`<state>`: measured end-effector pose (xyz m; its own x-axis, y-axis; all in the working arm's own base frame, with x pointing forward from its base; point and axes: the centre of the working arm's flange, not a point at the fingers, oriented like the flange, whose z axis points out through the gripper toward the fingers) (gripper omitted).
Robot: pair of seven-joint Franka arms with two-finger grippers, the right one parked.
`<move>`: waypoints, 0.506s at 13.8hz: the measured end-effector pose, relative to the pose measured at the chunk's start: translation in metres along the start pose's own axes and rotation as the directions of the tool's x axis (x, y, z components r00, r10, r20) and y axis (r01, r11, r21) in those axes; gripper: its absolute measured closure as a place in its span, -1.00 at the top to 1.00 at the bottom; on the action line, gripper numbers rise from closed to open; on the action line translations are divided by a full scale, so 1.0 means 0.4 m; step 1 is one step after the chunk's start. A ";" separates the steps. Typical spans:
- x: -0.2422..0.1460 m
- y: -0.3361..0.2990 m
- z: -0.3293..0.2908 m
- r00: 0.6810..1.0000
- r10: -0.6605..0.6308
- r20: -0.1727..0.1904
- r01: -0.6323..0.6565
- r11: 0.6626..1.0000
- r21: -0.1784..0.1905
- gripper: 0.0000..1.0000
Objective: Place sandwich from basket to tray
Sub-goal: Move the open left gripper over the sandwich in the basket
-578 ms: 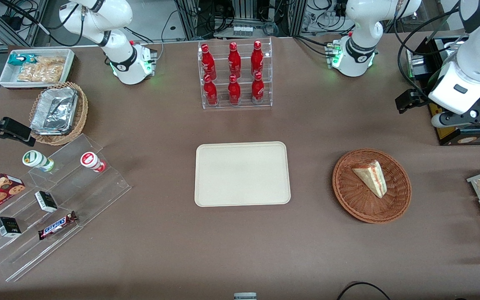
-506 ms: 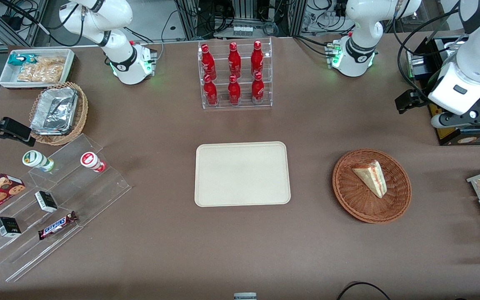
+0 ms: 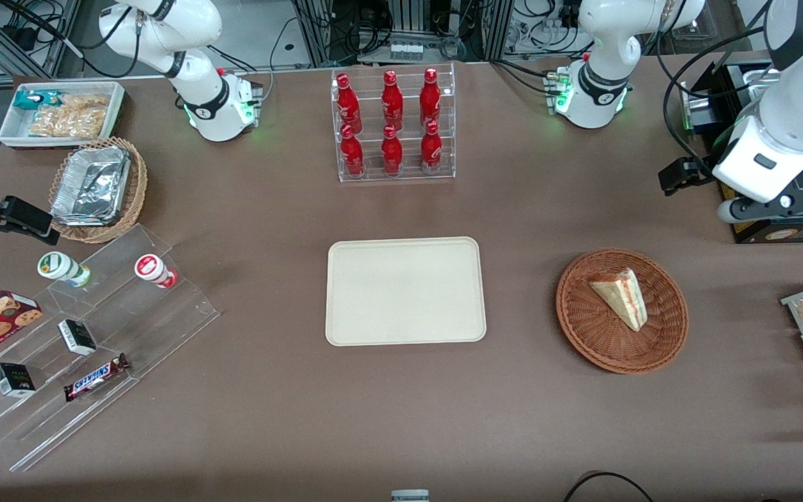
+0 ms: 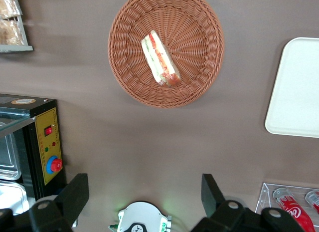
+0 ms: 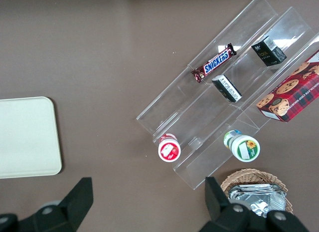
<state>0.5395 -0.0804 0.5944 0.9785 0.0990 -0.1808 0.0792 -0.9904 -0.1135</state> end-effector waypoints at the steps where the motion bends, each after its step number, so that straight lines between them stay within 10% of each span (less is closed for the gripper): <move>1: 0.022 -0.003 0.030 1.000 -0.002 0.025 0.002 1.000 0.000 1.00; 7: 0.251 -0.096 0.372 0.981 -0.083 0.175 0.088 0.996 -0.018 1.00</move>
<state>0.6063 -0.0180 0.4351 0.9202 0.1963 -0.3388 0.1681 -0.9795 -0.1109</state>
